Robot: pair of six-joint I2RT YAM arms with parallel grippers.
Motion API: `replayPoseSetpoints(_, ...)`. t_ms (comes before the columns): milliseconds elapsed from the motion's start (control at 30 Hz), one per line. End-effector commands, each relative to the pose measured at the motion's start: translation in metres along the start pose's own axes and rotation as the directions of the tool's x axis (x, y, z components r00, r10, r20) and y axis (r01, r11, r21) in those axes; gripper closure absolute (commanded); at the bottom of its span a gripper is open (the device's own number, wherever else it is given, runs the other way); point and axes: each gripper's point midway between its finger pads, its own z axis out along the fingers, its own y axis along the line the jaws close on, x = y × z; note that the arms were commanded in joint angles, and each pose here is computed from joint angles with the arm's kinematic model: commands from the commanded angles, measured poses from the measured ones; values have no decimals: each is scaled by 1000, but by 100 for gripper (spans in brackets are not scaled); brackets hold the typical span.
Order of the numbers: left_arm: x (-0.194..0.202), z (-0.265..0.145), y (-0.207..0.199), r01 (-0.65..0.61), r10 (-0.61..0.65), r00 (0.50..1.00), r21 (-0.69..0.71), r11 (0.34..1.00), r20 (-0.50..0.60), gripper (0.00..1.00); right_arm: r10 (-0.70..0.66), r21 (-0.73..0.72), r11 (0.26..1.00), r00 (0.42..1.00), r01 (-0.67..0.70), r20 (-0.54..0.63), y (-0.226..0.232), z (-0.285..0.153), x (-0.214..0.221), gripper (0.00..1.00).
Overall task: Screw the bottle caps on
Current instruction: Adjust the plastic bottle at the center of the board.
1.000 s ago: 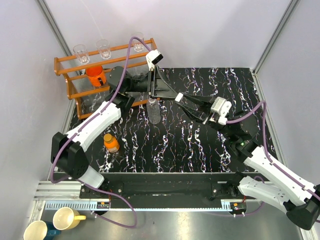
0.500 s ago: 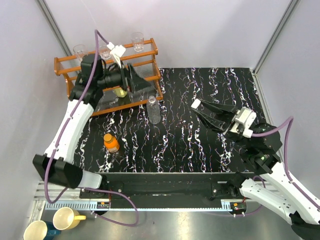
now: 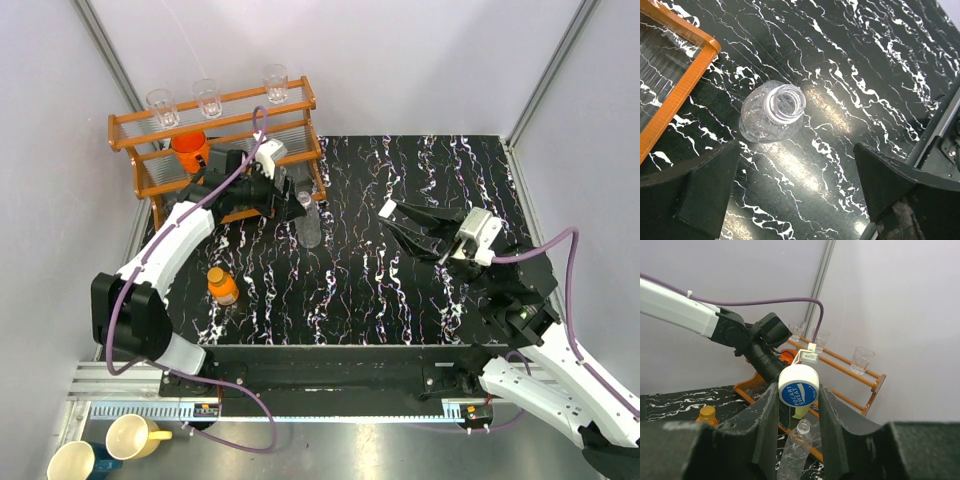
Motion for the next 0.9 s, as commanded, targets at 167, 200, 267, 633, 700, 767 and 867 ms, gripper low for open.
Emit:
replayPoseSetpoints(167, -25, 22, 20, -134, 139, 987, -67, 989, 76, 1, 18, 32, 999, 1000, -19, 18, -7, 5, -12, 80)
replayPoseSetpoints(200, -26, 24, 21, -135, 140, 987, -72, 988, 76, 1, 21, 30, 999, 1000, -21, 15, -7, 7, -11, 80)
replayPoseSetpoints(267, -27, 30, 25, -145, 151, 985, -77, 987, 84, 2, 23, 31, 999, 1000, -23, 12, -7, 8, -9, 80)
replayPoseSetpoints(633, -32, 52, 29, -176, 184, 979, -87, 981, 90, 15, 34, 47, 998, 999, -33, -14, -10, 10, -1, 80)
replayPoseSetpoints(700, -32, 55, 30, -186, 194, 977, -88, 979, 86, 26, 37, 50, 998, 999, -37, -15, -10, 10, 0, 80)
replayPoseSetpoints(767, -31, 58, 30, -193, 201, 976, -89, 977, 80, 36, 42, 51, 998, 999, -41, -20, -10, 10, 1, 80)
replayPoseSetpoints(867, -28, 61, 27, -218, 224, 972, -91, 972, 64, 53, 50, 58, 997, 998, -49, -26, -10, 8, 2, 80)
